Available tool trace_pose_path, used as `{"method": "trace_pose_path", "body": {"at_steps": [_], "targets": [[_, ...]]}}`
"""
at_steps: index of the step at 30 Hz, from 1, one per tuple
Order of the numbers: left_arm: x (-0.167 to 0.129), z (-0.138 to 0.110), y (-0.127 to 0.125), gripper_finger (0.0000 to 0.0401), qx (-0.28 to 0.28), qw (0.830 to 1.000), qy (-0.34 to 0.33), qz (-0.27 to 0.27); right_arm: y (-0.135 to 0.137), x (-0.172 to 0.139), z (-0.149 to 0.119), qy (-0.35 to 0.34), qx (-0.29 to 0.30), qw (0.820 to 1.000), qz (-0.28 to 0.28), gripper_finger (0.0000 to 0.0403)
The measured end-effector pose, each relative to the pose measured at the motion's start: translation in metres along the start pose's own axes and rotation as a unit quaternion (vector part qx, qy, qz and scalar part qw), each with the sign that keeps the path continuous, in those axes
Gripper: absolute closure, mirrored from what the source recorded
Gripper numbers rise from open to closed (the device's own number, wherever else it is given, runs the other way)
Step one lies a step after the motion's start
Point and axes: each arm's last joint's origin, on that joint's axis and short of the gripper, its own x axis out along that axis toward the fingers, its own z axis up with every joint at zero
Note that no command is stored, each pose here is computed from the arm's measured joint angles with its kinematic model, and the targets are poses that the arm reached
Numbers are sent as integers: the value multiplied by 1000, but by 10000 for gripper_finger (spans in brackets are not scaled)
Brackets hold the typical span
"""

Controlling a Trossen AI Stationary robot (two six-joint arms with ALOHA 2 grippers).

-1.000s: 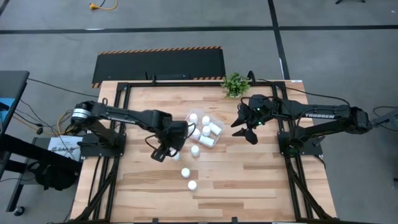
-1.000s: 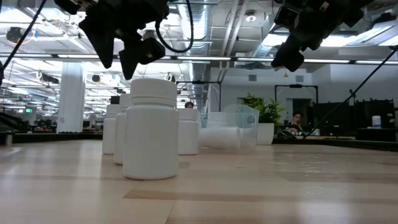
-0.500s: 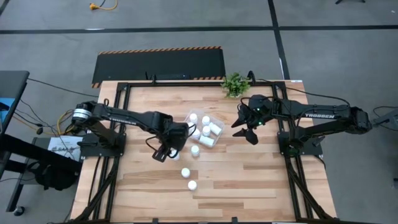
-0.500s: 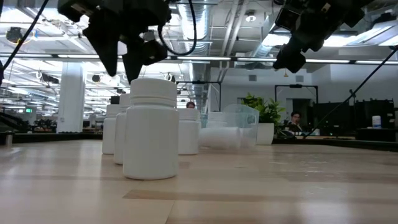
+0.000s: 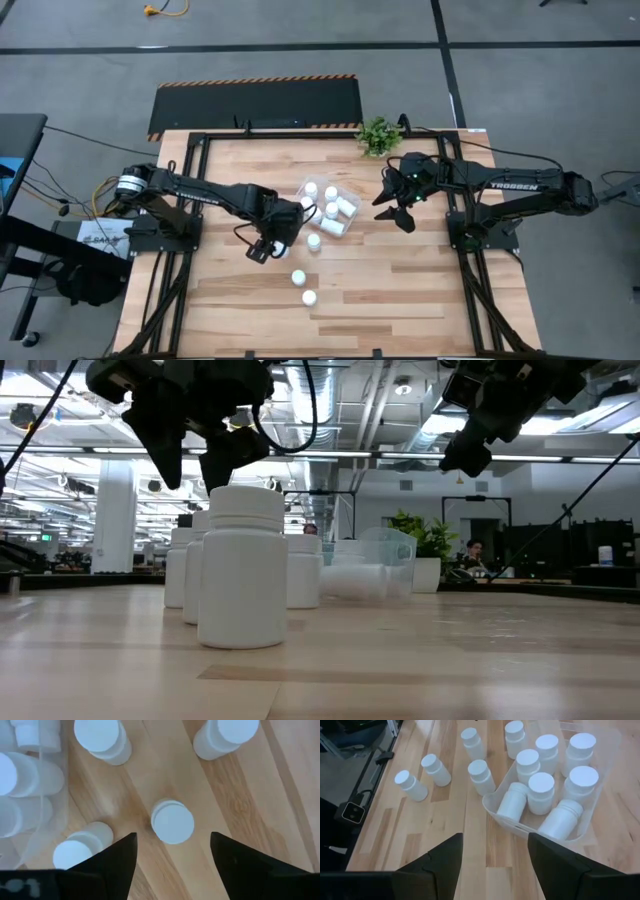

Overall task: Pick and place pill bottles into a basket
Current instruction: Put the pill bottle into the bin

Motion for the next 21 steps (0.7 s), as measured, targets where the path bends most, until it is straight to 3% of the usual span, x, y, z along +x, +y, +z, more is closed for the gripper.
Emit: {"method": "trace_pose_path", "body": {"at_steps": [21], "targets": [[18, 6, 0, 161, -5, 1000, 21, 9, 0, 0, -4, 19, 7, 1000, 1, 184]]}}
